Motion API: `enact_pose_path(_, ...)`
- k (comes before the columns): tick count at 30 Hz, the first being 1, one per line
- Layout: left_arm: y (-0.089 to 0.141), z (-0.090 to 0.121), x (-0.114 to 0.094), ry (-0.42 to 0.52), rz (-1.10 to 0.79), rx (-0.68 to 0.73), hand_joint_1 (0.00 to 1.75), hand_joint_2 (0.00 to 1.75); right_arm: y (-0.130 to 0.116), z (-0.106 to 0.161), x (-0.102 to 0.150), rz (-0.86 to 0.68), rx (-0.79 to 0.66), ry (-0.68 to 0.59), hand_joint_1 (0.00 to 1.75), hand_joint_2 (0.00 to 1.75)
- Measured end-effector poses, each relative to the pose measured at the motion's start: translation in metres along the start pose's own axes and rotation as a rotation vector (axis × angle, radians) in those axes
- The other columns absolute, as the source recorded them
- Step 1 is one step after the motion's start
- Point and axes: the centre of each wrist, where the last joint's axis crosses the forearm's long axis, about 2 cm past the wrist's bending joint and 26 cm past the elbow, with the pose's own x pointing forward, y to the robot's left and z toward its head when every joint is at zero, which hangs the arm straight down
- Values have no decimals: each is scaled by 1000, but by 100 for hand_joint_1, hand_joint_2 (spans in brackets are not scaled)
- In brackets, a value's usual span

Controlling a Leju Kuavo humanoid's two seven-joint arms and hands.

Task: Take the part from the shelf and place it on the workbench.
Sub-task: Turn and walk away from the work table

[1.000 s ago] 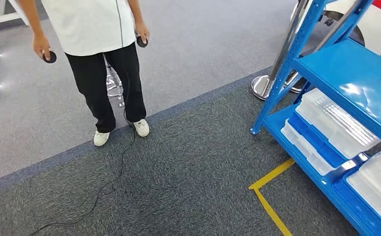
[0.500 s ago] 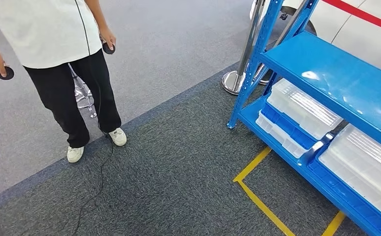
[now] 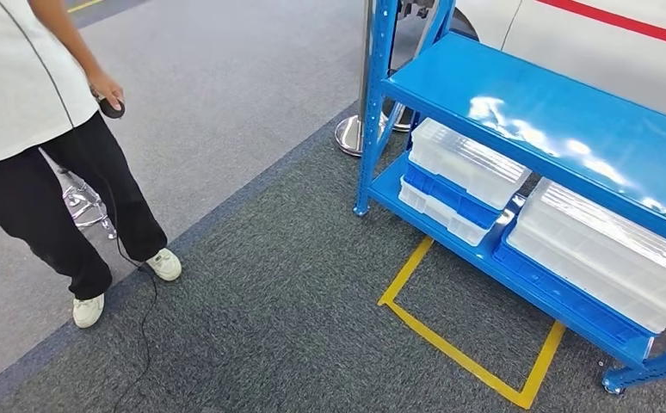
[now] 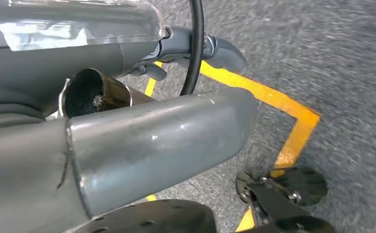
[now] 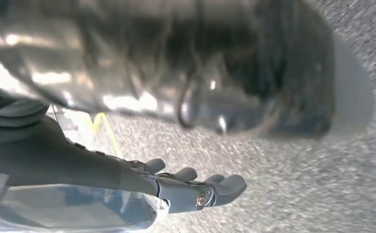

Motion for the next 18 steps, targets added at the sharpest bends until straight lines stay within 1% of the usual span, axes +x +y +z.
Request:
enact_pose_path(5,-1,0,-5,11,2,-3,0,0,0,0,1,0,-1,-3,0,0)
enact_pose_path(18,-1,0,-5,2,10,-16,0,0,0,0,1,-9,0,-8,0,0)
